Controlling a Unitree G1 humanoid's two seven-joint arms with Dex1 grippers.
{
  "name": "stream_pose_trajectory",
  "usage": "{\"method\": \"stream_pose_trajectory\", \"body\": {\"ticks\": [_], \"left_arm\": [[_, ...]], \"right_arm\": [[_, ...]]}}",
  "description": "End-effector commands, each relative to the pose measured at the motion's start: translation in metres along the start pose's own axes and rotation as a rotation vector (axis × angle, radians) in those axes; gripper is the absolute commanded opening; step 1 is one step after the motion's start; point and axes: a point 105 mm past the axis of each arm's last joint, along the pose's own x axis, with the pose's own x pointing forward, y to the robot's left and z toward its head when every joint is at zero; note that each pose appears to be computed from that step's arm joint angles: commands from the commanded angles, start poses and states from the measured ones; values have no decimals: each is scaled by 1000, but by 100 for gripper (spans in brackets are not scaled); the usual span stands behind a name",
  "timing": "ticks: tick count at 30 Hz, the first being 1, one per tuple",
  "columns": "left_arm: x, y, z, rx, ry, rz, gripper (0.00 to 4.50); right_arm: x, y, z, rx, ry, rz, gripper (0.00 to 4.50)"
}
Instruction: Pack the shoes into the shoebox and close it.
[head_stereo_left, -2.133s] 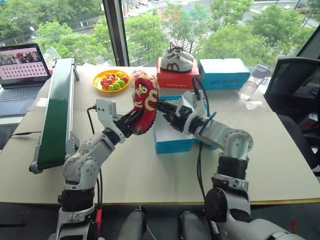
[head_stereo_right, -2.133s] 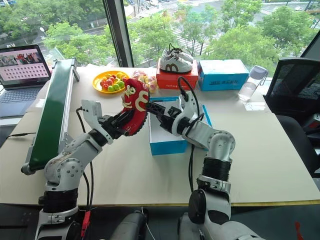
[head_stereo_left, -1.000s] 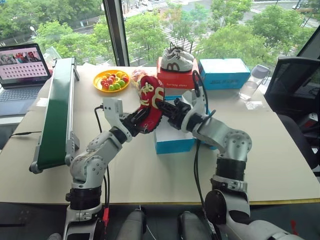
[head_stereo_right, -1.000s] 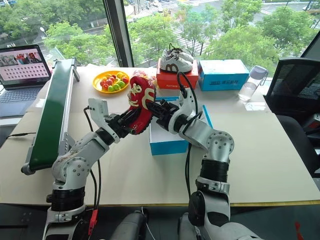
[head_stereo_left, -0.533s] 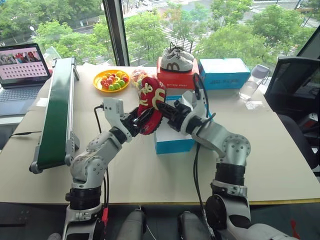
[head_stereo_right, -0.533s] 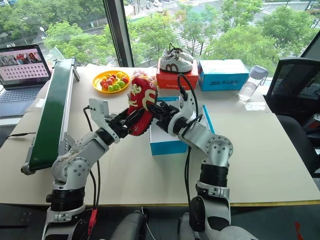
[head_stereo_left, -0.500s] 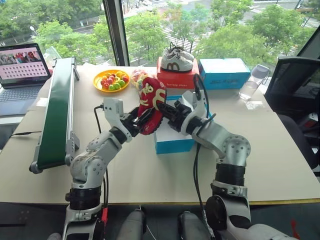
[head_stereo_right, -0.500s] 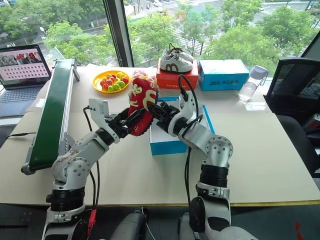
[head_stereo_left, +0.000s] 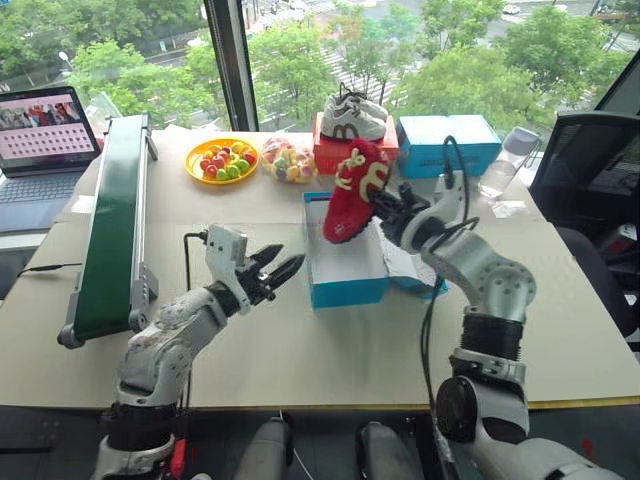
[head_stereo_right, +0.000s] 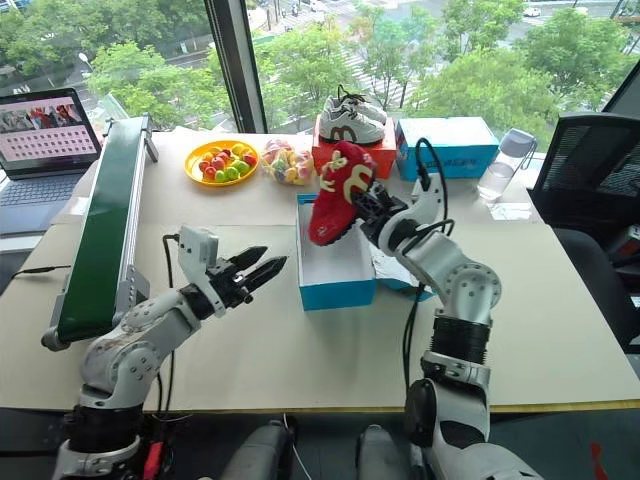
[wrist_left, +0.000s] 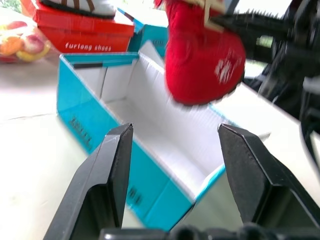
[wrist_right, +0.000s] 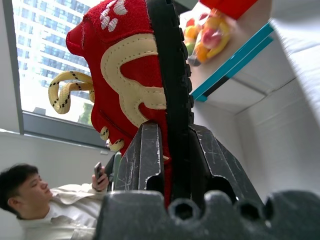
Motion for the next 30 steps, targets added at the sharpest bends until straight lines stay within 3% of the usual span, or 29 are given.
{"method": "stream_pose_trajectory", "body": {"ticks": [1, 7, 16, 17, 23, 30], "left_arm": [[-2, -10, 11, 104, -25, -70, 288], [1, -11, 13, 90, -51, -55, 288], [2, -22, 15, 65, -78, -44, 288], [2, -22, 15, 63, -79, -40, 292], [-4, -11, 15, 55, -85, 20, 292], [-11, 13, 26, 35, -142, 145, 292]], "right_arm": [[8, 7, -7, -172, 96, 1, 32], [25, -17, -25, -316, 208, -82, 32], [41, -40, -39, -332, 264, -143, 32], [42, -40, -40, -328, 264, -141, 129], [49, -10, -27, -343, 189, -64, 325], [39, 45, 9, -438, -19, 66, 325]]}}
